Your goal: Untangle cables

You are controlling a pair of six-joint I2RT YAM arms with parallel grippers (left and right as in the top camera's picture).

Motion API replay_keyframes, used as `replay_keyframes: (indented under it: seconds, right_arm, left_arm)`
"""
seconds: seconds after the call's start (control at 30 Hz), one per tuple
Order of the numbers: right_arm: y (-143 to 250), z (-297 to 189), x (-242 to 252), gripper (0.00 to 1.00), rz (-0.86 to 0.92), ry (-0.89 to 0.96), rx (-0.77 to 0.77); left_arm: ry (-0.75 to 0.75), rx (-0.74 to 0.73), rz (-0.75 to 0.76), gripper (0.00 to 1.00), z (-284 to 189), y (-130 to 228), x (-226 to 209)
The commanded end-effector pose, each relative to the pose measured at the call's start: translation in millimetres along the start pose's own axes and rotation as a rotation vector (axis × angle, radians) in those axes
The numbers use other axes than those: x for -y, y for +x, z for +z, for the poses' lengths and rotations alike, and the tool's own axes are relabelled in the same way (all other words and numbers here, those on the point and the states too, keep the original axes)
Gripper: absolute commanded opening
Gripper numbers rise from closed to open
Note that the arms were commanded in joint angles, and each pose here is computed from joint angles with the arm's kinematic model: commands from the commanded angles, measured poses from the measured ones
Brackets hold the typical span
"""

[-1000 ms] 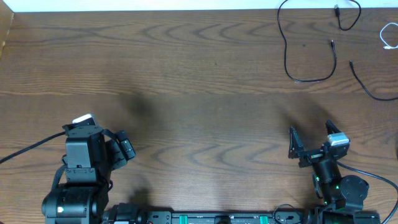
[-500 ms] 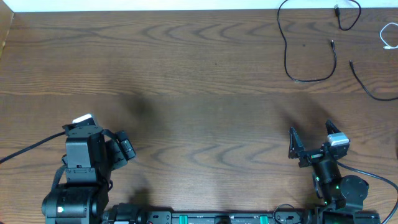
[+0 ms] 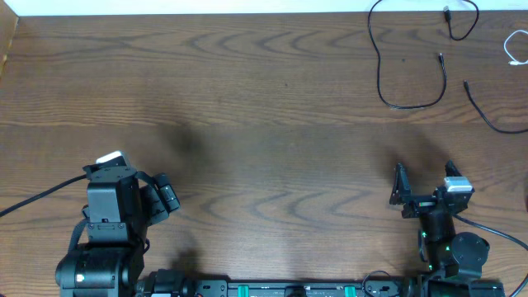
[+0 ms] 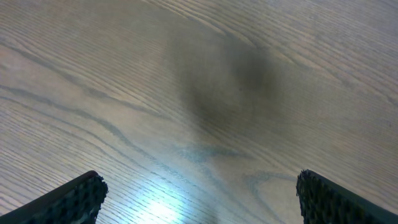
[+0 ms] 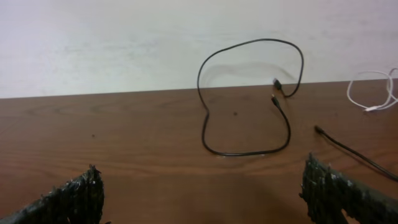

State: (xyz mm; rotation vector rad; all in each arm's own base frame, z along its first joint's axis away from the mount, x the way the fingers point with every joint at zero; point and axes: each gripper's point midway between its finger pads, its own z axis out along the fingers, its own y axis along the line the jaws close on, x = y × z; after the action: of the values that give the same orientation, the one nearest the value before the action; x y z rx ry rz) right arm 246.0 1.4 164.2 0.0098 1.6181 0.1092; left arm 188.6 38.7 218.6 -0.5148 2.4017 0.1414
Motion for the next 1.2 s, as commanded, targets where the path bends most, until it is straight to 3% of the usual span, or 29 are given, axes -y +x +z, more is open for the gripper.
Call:
replay_keyframes:
  seconds: [0.0,0.93,1.17]
  right_arm:
    - [4,-1,10,0.99,0.005,0.054,-0.012]
    - [4,-1,12,0.99,0.005,0.068,-0.012]
    - [4,-1,12,0.99,0.005,0.068,-0.012]
  left_arm:
    - [-0.007,0.019,0.007,0.97,-5,-5,-2]
    - [-0.007,0.019,0.007,0.98,-5,-5,-2]
    - [-0.013,0.098,0.016,0.98,-21,4,-15]
